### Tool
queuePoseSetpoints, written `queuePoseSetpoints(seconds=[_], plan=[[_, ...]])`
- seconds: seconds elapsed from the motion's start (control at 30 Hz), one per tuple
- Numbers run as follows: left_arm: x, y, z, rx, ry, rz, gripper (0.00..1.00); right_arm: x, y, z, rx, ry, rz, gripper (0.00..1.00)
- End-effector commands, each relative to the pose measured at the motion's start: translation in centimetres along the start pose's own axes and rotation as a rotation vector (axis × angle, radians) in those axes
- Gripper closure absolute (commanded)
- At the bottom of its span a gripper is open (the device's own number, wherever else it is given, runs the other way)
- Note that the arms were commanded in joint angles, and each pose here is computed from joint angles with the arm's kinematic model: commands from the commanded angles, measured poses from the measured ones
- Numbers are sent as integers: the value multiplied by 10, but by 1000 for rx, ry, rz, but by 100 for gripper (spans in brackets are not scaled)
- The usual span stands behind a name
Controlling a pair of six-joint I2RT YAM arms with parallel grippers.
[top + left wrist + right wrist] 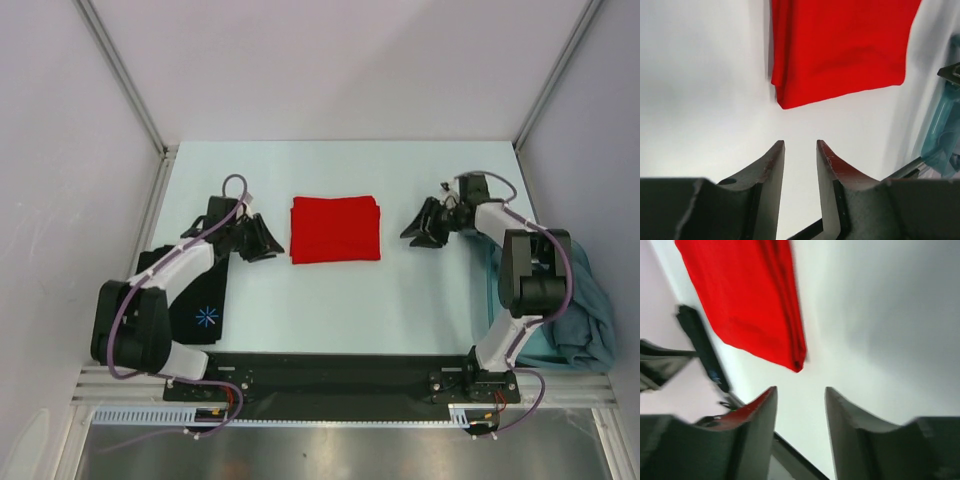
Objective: Fold and stack the t-shirts
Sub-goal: Fold the tshirt, then neatly place the folded tshirt to the corner
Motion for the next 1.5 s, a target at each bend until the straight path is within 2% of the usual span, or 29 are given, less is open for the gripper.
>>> queuePoseSetpoints(seconds=[0.0, 0.03, 0.1, 0.13, 0.17, 0.2, 0.23, 0.37, 0.47, 0.5, 0.57, 0.6, 0.77, 0.83, 1.1, 1.2, 1.23, 1.27, 1.33, 1.4, 1.47], plan=[[13, 5, 25, 92, -114, 53, 61, -14, 52, 12, -140, 23, 307, 47], [11, 8, 28, 120, -108, 87, 61, -11, 50, 10, -241, -11, 378, 37], [7, 11, 30, 149, -96, 167, 61, -28, 82, -1, -290, -35, 561, 29], [6, 12, 32, 156, -92, 189, 61, -26, 83, -4, -374, -81, 664, 22], [5, 13, 33, 168, -90, 212, 61, -29, 93, -4, -394, -107, 734, 20], [3, 14, 35, 179, -88, 255, 61, -47, 109, -16, -388, -94, 847, 19], [2, 13, 39, 176, -101, 273, 61, -48, 107, -18, -462, -127, 920, 18], [3, 17, 53, 178, -149, 371, 57, -66, 139, -40, -525, -190, 1381, 14], [7, 26, 62, 177, -169, 448, 56, -81, 146, -62, -565, -160, 1590, 14], [8, 32, 65, 186, -179, 488, 56, -82, 146, -68, -585, -137, 1710, 14], [7, 37, 68, 185, -181, 533, 55, -89, 162, -80, -556, -189, 1833, 15], [7, 46, 73, 209, -190, 609, 55, -93, 165, -84, -539, -176, 1923, 16], [1, 58, 82, 205, -174, 745, 54, -119, 174, -129, -443, -134, 2082, 26], [1, 59, 87, 203, -185, 767, 53, -127, 172, -148, -425, -88, 2137, 34], [3, 54, 94, 183, -200, 772, 53, -122, 166, -191, -445, -28, 2140, 43], [5, 49, 91, 139, -166, 718, 48, -116, 163, -198, -459, -16, 2104, 57], [3, 45, 89, 101, -137, 705, 48, -114, 160, -199, -460, 6, 2093, 72], [3, 44, 86, 83, -128, 699, 47, -114, 163, -198, -447, 3, 2084, 77], [10, 42, 84, 57, -151, 679, 42, -113, 166, -196, -427, -9, 2062, 82], [19, 40, 84, 36, -182, 654, 36, -113, 167, -192, -417, -14, 2047, 83], [27, 36, 84, 1, -202, 625, 29, -110, 177, -181, -398, -46, 2012, 89]])
Point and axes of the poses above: each gripper's point midway between its finger pads, its own z axis back along the fingers, its own y axis along the line the jaws close on, x = y × z, the point moved 3 cm from there along z, back along the fingers, and after that the axes turned 5 degrees about z, right-handed, at the moved point
